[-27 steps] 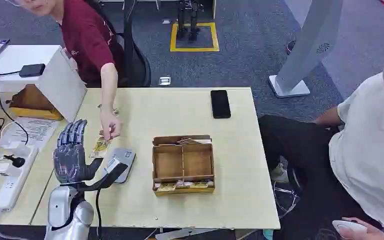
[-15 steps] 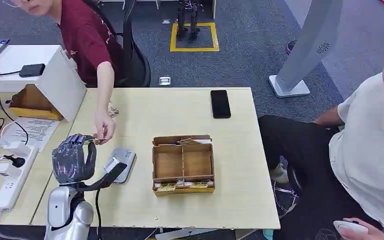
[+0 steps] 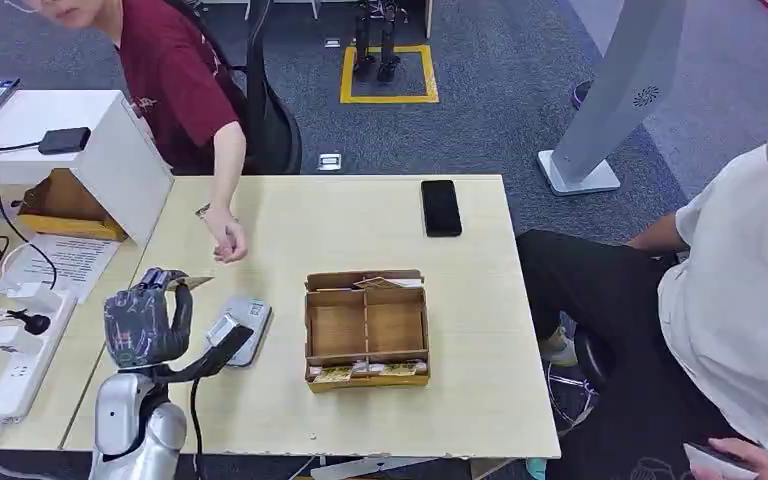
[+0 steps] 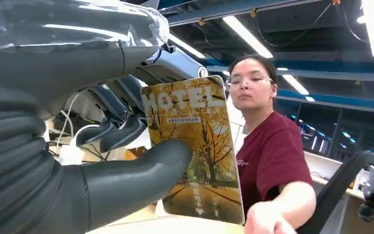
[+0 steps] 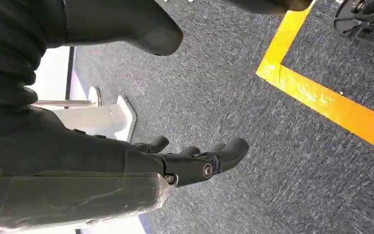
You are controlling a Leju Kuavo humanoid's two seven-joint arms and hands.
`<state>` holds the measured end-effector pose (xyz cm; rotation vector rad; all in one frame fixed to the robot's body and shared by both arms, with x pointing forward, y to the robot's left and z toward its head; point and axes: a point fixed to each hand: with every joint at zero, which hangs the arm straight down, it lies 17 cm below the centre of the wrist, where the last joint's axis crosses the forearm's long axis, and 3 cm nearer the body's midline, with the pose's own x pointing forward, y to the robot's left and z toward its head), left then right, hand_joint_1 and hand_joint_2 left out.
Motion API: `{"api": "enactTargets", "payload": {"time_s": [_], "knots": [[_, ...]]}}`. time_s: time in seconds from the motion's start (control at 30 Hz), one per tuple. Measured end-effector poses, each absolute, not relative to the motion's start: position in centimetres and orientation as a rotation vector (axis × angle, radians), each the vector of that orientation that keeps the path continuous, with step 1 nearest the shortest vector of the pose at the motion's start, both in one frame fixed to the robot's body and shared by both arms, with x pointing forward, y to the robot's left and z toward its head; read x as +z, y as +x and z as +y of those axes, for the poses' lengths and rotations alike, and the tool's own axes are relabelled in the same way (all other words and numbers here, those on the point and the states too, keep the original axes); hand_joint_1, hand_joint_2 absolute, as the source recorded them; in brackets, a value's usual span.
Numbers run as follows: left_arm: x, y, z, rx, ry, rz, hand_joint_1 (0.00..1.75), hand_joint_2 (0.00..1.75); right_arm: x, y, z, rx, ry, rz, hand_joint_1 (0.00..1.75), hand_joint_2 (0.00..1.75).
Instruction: Pass the card to the sensor for recognition and then transmit it.
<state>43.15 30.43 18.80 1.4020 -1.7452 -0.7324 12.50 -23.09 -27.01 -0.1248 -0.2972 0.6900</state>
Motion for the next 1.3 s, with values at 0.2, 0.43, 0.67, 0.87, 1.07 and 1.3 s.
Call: {"api": "enactTargets", "payload": {"time_s": [0.2,0.43,0.67,0.87,1.07,1.3], "knots": [[18.8,42.9,30.4,-0.682,1.336,-1.787,1.75,1.75,-27.0,12.5,-23.1,0.685,-0.124,-0.297,0.00,1.75],[18.7,42.9,30.4,-0.679,1.331,-1.788,1.75,1.75,-27.0,12.5,-23.1,0.678,-0.122,-0.298,0.00,1.75],[18.5,43.1,30.5,-0.601,1.211,-1.815,1.75,1.75,-27.0,12.4,-23.2,0.672,-0.125,-0.297,0.00,1.75],[17.3,44.0,30.2,-0.449,0.927,-1.818,1.75,1.75,-27.1,12.2,-23.4,0.655,-0.132,-0.300,0.00,1.75],[17.2,44.3,30.5,-0.370,0.841,-1.822,1.75,1.75,-27.2,11.9,-23.5,0.639,-0.134,-0.295,0.00,1.75],[17.1,44.3,30.6,-0.353,0.831,-1.818,1.75,1.75,-27.2,11.8,-23.6,0.636,-0.134,-0.293,0.00,1.75]]}}
